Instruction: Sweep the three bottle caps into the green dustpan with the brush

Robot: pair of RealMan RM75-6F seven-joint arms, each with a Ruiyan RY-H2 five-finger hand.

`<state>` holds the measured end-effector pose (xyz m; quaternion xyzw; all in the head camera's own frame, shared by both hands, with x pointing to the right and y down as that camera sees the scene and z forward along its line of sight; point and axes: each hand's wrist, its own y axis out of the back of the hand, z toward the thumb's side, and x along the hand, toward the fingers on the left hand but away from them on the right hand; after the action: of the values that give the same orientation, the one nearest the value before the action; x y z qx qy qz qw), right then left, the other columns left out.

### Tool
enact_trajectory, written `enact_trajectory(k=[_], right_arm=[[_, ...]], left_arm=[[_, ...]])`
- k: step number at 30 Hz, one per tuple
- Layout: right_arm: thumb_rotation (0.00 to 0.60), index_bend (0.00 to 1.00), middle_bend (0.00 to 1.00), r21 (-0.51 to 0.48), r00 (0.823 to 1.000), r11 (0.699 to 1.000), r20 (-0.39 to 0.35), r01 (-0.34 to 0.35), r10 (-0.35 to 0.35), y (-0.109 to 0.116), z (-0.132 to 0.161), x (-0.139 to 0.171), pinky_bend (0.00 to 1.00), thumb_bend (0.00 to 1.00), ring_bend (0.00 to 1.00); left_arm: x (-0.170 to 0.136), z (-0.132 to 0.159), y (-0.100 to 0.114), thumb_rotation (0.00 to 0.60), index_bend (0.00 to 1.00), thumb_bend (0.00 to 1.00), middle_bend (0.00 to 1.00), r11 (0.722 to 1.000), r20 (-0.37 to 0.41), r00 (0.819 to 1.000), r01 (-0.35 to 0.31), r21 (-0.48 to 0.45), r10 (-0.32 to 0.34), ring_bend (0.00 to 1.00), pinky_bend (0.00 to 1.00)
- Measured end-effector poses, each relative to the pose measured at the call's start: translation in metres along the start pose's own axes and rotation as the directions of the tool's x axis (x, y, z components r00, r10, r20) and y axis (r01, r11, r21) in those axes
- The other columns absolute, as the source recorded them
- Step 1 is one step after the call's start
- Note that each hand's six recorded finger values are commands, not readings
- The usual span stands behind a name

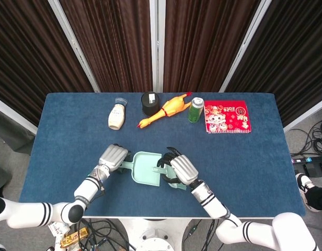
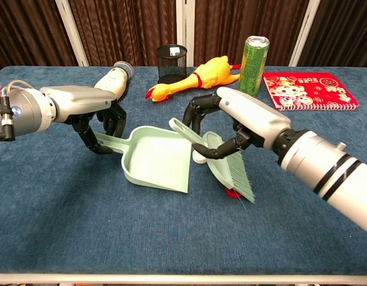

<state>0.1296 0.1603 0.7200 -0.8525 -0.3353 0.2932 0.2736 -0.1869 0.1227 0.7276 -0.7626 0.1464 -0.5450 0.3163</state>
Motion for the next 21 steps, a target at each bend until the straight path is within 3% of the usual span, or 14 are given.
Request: enact_trajectory(k=[21], right_arm=[[0.600,0.74,0.67,-0.083,0.996,0.995,-0.065,0.055,-0.061,-0.024,0.037,-0.058,0.10,0.63,0.31]], left_arm=[[0.006,0.014,0.005,0.600,0.57,0.36,0.54,1.000,-0.009,1.000,0.000,0.016,0.000,0.37,0.28]])
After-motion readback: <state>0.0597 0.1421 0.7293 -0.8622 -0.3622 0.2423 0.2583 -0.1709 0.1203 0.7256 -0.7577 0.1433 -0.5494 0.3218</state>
